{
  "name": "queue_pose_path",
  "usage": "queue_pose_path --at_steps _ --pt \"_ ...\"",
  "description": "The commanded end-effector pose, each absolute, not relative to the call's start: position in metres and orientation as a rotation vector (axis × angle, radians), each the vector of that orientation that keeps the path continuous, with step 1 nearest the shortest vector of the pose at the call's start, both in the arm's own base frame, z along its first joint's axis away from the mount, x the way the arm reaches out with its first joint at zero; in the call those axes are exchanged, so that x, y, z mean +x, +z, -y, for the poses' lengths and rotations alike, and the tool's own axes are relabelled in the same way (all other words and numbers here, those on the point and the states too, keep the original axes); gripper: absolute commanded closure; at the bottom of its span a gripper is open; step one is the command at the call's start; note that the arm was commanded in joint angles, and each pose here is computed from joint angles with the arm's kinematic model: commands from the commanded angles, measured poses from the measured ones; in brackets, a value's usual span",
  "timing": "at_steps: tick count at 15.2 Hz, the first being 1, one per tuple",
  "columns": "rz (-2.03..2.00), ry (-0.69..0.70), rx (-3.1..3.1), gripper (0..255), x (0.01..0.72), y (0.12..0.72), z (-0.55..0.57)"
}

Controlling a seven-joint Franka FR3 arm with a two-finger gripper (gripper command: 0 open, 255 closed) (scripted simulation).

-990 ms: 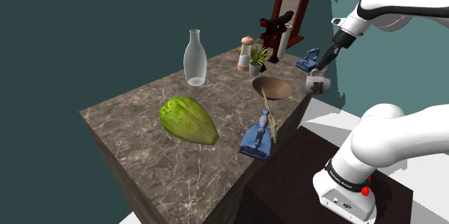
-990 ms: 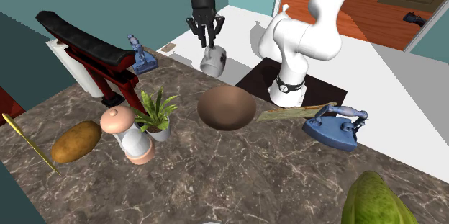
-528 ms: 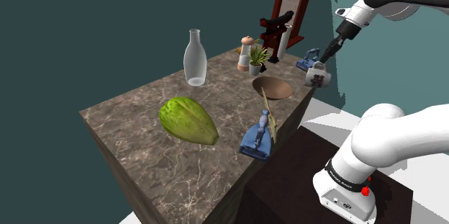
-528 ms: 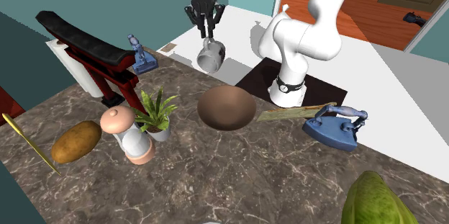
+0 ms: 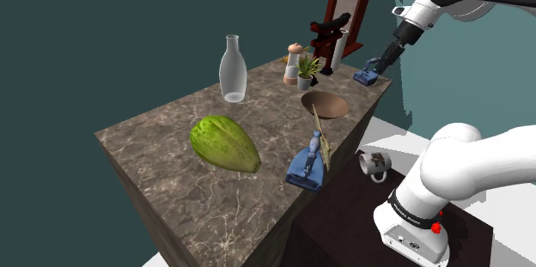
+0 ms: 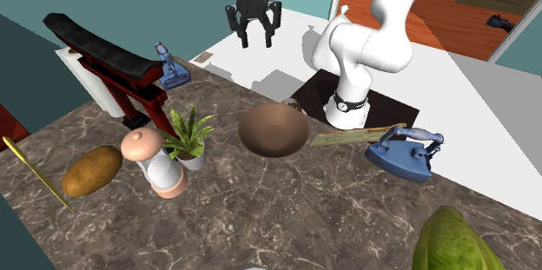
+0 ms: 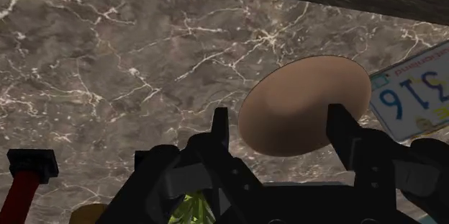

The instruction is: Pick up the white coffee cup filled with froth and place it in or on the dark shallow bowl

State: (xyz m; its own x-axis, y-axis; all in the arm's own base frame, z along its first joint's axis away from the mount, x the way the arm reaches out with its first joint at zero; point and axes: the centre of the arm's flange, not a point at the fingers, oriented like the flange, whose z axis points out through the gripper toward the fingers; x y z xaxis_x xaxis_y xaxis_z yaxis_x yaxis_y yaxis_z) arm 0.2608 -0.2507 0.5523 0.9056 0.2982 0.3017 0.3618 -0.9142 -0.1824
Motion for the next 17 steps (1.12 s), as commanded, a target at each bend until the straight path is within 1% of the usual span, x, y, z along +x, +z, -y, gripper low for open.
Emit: queue_pose_path --at_steps 1,7,12,17 --pt "0.728 -0.373 -2.769 0 0.257 0.537 0.248" --pt "1.528 -0.264 -2.367 0 0.240 0.477 0.237" --pt "2.078 -0.156 -1.877 0 0.223 0.427 0.238" --pt "2.083 -0.155 -1.872 0 0.220 0.407 0.232"
